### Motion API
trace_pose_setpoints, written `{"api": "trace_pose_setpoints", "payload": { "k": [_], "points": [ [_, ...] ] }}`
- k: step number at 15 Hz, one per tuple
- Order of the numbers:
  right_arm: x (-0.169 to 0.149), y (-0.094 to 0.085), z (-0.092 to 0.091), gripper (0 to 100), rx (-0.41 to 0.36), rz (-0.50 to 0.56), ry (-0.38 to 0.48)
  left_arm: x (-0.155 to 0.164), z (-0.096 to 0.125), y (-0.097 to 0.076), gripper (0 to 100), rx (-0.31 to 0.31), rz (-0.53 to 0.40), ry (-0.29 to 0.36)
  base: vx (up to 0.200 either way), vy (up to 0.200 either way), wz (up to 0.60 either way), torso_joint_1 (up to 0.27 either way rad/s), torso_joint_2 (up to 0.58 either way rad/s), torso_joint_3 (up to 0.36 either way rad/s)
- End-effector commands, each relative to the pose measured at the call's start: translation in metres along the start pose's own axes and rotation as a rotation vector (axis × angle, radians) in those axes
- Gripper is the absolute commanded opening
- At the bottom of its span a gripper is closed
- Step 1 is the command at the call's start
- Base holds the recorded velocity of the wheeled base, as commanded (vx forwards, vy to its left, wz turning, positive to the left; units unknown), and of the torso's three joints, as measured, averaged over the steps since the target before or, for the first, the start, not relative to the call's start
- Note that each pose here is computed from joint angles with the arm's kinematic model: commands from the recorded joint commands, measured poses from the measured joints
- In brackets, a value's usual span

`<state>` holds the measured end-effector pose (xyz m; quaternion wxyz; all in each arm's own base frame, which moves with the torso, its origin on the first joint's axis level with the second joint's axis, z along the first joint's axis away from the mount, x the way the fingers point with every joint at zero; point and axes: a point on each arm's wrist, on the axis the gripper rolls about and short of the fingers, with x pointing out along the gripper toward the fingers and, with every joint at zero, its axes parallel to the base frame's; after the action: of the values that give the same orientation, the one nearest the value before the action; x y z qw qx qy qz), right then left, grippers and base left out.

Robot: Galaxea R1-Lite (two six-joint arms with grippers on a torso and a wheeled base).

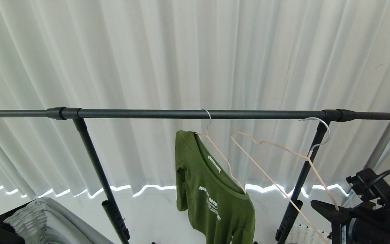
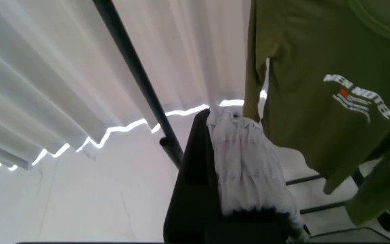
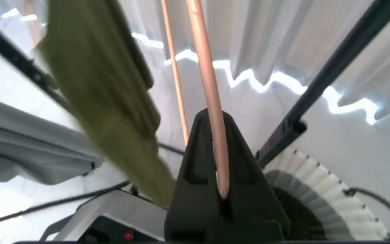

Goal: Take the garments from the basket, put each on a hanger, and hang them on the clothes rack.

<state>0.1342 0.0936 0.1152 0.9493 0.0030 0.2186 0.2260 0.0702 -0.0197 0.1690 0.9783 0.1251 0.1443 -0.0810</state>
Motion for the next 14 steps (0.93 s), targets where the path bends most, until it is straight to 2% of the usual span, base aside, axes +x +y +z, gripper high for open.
{"api": "trace_pose_setpoints", "payload": {
  "k": [1, 9, 14],
  "points": [
    [0.0007, 0.0001, -0.0002, 0, -0.001, 0.0, 0.003, 0.0003, 0.0001, 0.0, 0, 0.0, 0.0, 0.001, -0.2, 0.0, 0.0, 0.002, 0.01, -0.002],
    [0.0013, 0.0002, -0.0001, 0, -0.001, 0.001, 0.005, 0.0003, 0.0001, 0.0, 0, 0.0, 0.0, 0.001, -0.2, 0.0, 0.0, 0.002, 0.0, 0.004],
    [0.0023, 0.0024, 0.0045, 0, -0.005, 0.028, -0.01, 0.001, -0.001, -0.0005, 0, 0.004, -0.005, 0.008, 0.0, 0.0, 0.0, 0.0, 0.0, 0.0]
  ]
}}
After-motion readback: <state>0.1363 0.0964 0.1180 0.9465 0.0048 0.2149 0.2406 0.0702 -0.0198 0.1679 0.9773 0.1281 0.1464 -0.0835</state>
